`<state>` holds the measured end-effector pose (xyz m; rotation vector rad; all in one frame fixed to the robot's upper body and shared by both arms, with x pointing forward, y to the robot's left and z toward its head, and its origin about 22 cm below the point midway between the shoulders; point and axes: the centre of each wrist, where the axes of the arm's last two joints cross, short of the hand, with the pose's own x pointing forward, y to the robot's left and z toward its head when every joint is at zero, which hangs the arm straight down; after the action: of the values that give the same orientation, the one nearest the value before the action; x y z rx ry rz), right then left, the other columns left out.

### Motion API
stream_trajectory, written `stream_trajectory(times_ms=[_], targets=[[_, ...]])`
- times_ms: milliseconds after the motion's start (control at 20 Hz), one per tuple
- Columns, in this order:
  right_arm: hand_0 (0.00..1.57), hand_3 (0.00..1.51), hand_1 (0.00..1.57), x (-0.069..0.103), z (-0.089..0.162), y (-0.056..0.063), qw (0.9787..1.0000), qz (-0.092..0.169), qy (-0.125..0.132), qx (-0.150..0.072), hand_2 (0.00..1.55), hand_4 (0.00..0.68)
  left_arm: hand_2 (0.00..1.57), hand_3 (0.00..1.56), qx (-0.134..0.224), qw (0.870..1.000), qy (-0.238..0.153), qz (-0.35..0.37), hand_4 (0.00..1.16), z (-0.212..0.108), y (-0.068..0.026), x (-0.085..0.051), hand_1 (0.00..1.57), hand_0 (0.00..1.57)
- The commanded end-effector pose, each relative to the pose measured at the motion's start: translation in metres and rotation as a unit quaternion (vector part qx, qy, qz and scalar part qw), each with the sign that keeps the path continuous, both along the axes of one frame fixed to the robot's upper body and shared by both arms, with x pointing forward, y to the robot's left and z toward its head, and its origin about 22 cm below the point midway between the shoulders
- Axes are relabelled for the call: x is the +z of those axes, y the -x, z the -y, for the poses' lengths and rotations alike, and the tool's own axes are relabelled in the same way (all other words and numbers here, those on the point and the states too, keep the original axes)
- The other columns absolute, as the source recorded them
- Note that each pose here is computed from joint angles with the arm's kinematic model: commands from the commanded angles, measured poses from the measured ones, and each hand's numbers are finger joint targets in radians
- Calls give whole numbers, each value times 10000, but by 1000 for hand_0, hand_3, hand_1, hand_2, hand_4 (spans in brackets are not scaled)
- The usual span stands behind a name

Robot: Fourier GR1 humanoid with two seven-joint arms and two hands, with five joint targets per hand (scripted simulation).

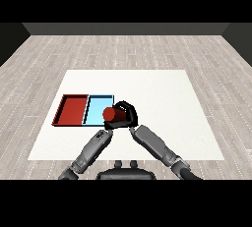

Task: Pick the red can and put it in the red box

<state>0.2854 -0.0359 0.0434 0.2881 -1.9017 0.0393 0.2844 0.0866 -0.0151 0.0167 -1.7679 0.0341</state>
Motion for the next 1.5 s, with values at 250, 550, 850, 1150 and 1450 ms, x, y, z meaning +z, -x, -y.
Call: stream_trajectory(times_ms=[250, 550, 850, 1150, 1450], targets=[[0, 0, 0, 23, 13, 40, 9992, 42, 387, 90, 0, 0, 1529, 1455, 153, 9999, -18, 41, 1118, 30, -56, 107, 1571, 1571], [0, 0, 0, 132, 154, -47, 9992, 140, 387, 20, 0, 0, 1567, 1497, 151, 9998, -136, 65, 1135, -19, -117, 305, 1571, 1571], [0, 0, 0, 293, 252, -54, 9989, 279, 55, -364, 0, 0, 1571, 1508, 277, 9995, -2, -161, 1140, -142, -48, -157, 1571, 1571], [0, 0, 0, 444, 1011, 130, 9969, 558, -110, -538, 0, 0, 1571, 1480, 434, 9986, -299, -38, 1135, -341, -60, -98, 1571, 1571], [0, 0, 0, 253, 1516, 351, 9925, 566, -103, -1076, 0, 0, 1571, 1472, 800, 9924, -923, 167, 1134, -683, -297, 158, 1571, 1571]])
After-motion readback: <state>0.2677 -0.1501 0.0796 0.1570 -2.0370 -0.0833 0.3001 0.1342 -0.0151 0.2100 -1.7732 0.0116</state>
